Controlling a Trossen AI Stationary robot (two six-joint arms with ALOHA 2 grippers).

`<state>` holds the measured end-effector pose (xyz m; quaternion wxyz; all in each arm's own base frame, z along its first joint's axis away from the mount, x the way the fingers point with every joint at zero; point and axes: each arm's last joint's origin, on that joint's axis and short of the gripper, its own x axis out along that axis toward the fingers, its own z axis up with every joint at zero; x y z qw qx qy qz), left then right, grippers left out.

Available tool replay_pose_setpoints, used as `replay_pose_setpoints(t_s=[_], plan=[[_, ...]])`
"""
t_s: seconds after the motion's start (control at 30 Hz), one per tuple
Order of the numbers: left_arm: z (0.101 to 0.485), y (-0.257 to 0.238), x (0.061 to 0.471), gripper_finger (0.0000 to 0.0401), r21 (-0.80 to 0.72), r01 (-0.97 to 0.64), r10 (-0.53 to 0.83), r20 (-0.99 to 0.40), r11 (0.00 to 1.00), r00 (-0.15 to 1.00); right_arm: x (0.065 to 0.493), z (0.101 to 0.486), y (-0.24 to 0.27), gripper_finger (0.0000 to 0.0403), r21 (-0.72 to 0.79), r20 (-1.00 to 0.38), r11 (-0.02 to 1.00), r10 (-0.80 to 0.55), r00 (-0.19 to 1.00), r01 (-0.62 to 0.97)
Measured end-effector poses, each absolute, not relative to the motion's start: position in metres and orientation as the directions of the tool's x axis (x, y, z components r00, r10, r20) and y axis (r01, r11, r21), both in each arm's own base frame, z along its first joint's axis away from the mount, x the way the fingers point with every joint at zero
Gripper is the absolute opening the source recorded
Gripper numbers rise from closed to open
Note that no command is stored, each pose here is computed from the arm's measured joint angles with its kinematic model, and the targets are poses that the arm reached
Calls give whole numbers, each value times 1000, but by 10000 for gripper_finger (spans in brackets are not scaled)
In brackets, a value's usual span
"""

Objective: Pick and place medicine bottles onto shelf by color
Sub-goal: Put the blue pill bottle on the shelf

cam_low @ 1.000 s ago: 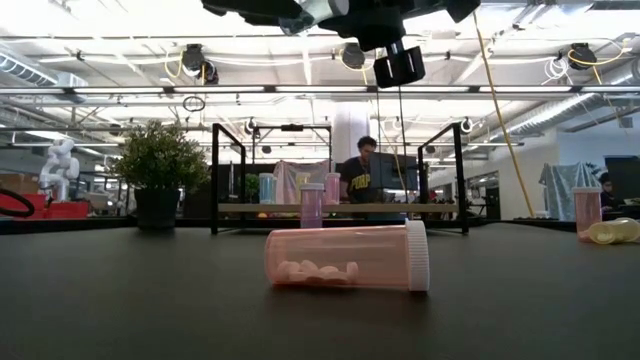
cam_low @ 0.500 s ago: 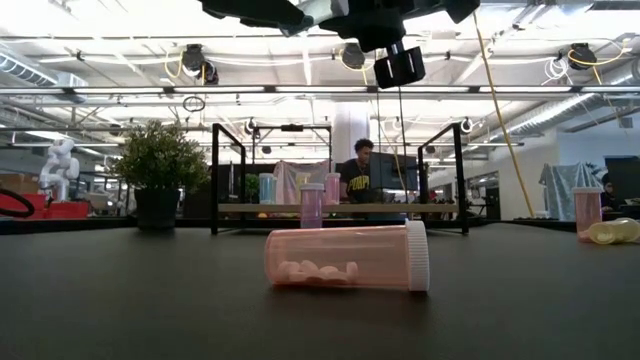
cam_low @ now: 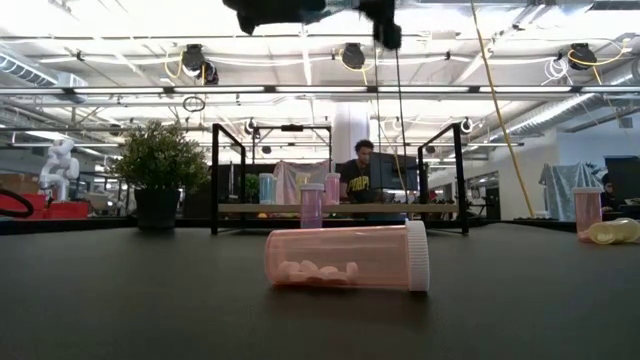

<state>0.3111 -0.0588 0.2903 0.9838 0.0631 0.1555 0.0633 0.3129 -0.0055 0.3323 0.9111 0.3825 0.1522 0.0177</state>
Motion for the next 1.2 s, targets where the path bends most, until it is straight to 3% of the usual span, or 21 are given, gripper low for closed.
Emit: replay_pose_setpoints(t_s=[0.17,0.33,0.67,0.8,0.97,1.2], plan=[[309,-52,317,117,-13,-159,157,-116,987,981,275,376,-8,217,529,-105,842,-58,993,105],[325,-39,319,117,-181,-184,195,50,966,979,237,407,3,219,402,54,899,-212,976,173],[346,-22,318,117,-358,-112,217,267,927,939,229,364,23,219,331,514,944,-171,840,-10],[352,-22,317,117,-349,-49,170,323,936,931,242,341,26,219,310,529,951,-166,832,-8],[352,-24,317,117,-317,41,70,332,947,941,255,340,27,220,259,532,965,-118,839,-28],[352,-25,317,117,-315,51,59,332,948,941,270,342,26,220,167,499,985,-47,865,-43]])
